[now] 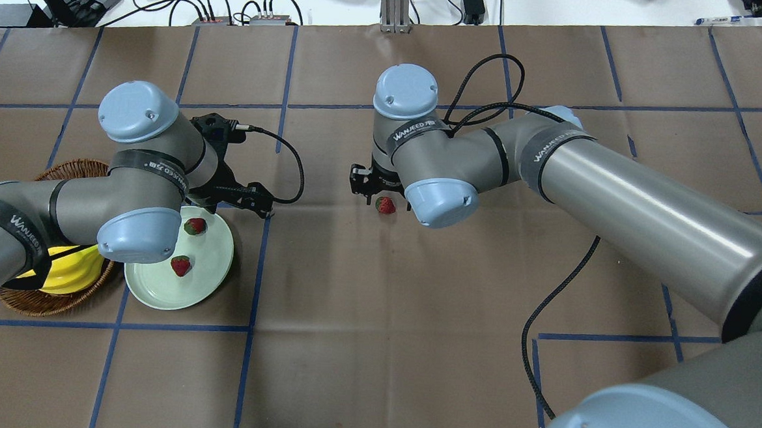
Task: Collect all strawberries into plate
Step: 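Release the last strawberry at center with right gripper while left gripper rises, then move the left gripper to the center strawberry while the right gripper withdraws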
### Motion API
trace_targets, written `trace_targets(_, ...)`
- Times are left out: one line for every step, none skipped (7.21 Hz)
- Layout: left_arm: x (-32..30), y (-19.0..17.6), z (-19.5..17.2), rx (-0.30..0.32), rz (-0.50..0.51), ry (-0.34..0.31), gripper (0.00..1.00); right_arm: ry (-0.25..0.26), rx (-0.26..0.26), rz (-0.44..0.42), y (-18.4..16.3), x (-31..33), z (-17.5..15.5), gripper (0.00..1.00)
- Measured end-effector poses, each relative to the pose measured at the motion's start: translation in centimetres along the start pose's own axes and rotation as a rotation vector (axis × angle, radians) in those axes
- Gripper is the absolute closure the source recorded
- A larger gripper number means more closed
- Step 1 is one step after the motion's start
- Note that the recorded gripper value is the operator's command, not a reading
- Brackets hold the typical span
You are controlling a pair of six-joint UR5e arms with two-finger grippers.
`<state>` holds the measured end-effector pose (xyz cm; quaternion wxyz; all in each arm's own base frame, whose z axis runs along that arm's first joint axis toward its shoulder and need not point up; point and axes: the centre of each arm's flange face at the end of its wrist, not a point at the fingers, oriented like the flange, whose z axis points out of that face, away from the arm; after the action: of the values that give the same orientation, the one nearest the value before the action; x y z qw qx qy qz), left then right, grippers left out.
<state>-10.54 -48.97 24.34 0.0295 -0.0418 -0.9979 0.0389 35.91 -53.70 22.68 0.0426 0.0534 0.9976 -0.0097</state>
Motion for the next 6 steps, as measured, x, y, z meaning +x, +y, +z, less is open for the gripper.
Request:
trace_targets(0.6,0.0,-0.1,0.004,-0.003,0.013,0.01,0.003,0.004,0.0,-0.4,1.0,-2.5,0.0)
trace_targets(1.8,-0.2,-0.3,0.011,-0.003,0.019,0.01,0.01,0.002,-0.003,-0.8,2.9,-5.3,0.0)
trace_targets(3.4,-0.9,-0.6,0.022,-0.014,0.022,0.01,0.017,-0.002,-0.003,-1.1,5.3,-8.5,0.0)
trace_targets(5.7,-2.2,-0.6,0.031,-0.033,0.025,0.01,0.026,-0.012,-0.006,-0.9,8.0,-12.0,0.0)
trace_targets(8.6,-3.7,-0.2,0.034,-0.067,0.029,0.01,0.041,-0.022,-0.02,-0.2,11.0,-15.5,0.0)
trace_targets(11.9,-5.1,0.5,0.035,-0.124,0.037,0.01,0.063,-0.029,-0.043,0.7,14.0,-18.8,0.0)
